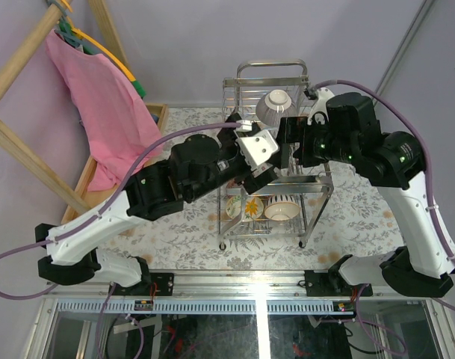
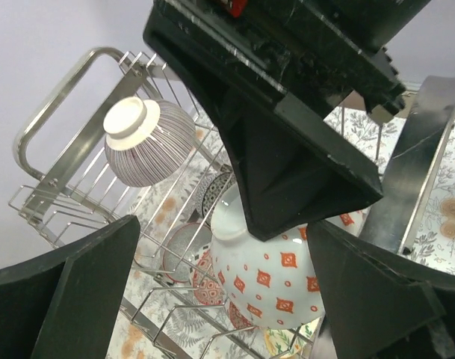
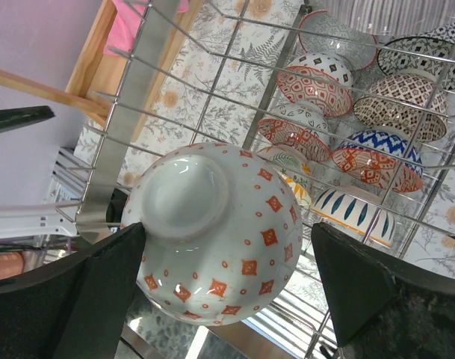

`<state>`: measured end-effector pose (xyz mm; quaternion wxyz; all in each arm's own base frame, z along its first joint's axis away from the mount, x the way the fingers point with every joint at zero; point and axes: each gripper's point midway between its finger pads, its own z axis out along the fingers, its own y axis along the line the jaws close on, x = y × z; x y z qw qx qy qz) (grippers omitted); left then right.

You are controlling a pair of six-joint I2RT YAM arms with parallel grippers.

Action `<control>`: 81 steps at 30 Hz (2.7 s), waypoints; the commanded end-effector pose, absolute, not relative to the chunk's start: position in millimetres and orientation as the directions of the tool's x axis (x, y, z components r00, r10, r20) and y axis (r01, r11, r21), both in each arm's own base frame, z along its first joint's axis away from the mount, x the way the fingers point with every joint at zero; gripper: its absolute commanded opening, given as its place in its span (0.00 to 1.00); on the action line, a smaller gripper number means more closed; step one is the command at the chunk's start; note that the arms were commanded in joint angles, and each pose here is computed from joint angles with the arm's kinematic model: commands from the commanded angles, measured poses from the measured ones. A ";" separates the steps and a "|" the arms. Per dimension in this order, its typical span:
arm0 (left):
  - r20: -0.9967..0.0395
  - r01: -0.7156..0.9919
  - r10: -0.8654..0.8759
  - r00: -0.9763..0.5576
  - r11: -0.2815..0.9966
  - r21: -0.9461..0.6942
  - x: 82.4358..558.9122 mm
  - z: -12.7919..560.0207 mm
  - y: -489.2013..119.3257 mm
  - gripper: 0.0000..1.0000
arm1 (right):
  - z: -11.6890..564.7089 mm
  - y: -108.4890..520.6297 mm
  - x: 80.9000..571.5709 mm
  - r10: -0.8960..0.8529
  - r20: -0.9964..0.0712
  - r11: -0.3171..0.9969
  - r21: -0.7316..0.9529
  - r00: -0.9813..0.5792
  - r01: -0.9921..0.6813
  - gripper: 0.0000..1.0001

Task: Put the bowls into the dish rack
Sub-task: Turn the bowl upside down on the dish rack.

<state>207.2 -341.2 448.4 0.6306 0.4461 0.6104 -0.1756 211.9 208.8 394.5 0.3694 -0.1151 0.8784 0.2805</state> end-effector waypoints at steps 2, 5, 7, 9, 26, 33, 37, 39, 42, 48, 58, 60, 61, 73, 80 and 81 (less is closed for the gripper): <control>-0.934 0.781 0.327 0.147 0.541 0.312 216.5 435.9 -343.5 0.93 | 349.0 180.7 186.9 0.059 -0.490 0.869 0.455 -0.870 -0.198 0.99; -0.931 0.785 0.338 0.137 0.536 0.310 220.0 427.1 -341.8 0.92 | 339.0 177.1 178.4 0.091 -0.404 0.866 0.484 -0.910 -0.128 0.99; -0.929 0.786 0.345 0.132 0.535 0.310 223.5 422.7 -340.5 0.91 | 334.4 175.8 173.3 0.114 -0.352 0.871 0.485 -0.929 -0.077 0.99; -0.929 0.796 0.347 0.129 0.522 0.305 224.3 415.7 -341.2 0.90 | 334.4 176.3 170.5 0.138 -0.325 0.868 0.494 -0.936 -0.043 0.99; -0.967 0.869 0.236 0.097 0.454 0.198 229.8 408.7 -332.0 0.86 | 403.4 179.5 141.6 0.114 -0.585 0.710 0.613 -0.803 -0.346 0.14; -0.978 0.864 0.205 0.037 0.485 0.134 226.3 406.6 -322.6 0.86 | 416.9 181.6 145.4 0.116 -0.638 0.690 0.603 -0.762 -0.400 0.71; -0.991 0.868 0.130 0.022 0.490 0.083 213.5 418.0 -311.4 0.88 | 419.2 181.1 150.5 0.113 -0.650 0.701 0.588 -0.751 -0.404 0.83; -0.992 0.865 0.128 0.013 0.496 0.075 213.3 419.1 -310.5 0.88 | 418.6 182.5 153.0 0.106 -0.649 0.704 0.584 -0.753 -0.404 0.83; -0.991 0.847 0.137 0.000 0.526 0.073 220.3 419.6 -307.7 0.88 | 411.2 181.0 159.4 0.095 -0.637 0.733 0.565 -0.765 -0.379 0.83; -0.985 0.872 0.160 -0.060 0.489 0.026 224.4 414.9 -321.6 0.89 | 385.8 182.1 171.6 0.065 -0.584 0.780 0.536 -0.809 -0.324 0.82; -0.960 0.895 0.220 -0.170 0.443 -0.057 236.2 382.6 -341.9 0.89 | 351.8 176.8 186.4 0.020 -0.505 0.859 0.450 -0.863 -0.243 0.95; -0.955 0.903 0.233 -0.183 0.425 -0.070 236.1 376.9 -346.5 0.88 | 343.1 177.8 188.5 0.003 -0.487 0.873 0.428 -0.874 -0.236 0.97; -0.953 0.906 0.239 -0.189 0.417 -0.075 235.9 374.1 -348.3 0.88 | 339.1 177.5 189.9 -0.005 -0.480 0.881 0.412 -0.877 -0.231 0.97; -0.992 0.872 0.099 -0.080 0.490 -0.021 231.4 414.6 -316.9 0.86 | 371.3 189.5 200.0 -0.010 -0.647 0.863 0.380 -0.762 -0.334 0.95; -1.000 0.846 -0.003 0.000 0.534 -0.002 222.7 445.7 -293.8 0.90 | 429.1 192.7 198.6 0.046 -0.813 0.781 0.391 -0.580 -0.487 0.95; -1.000 0.842 -0.007 0.002 0.539 -0.002 222.8 446.4 -292.0 0.90 | 434.8 191.5 200.4 0.047 -0.833 0.780 0.375 -0.551 -0.501 0.95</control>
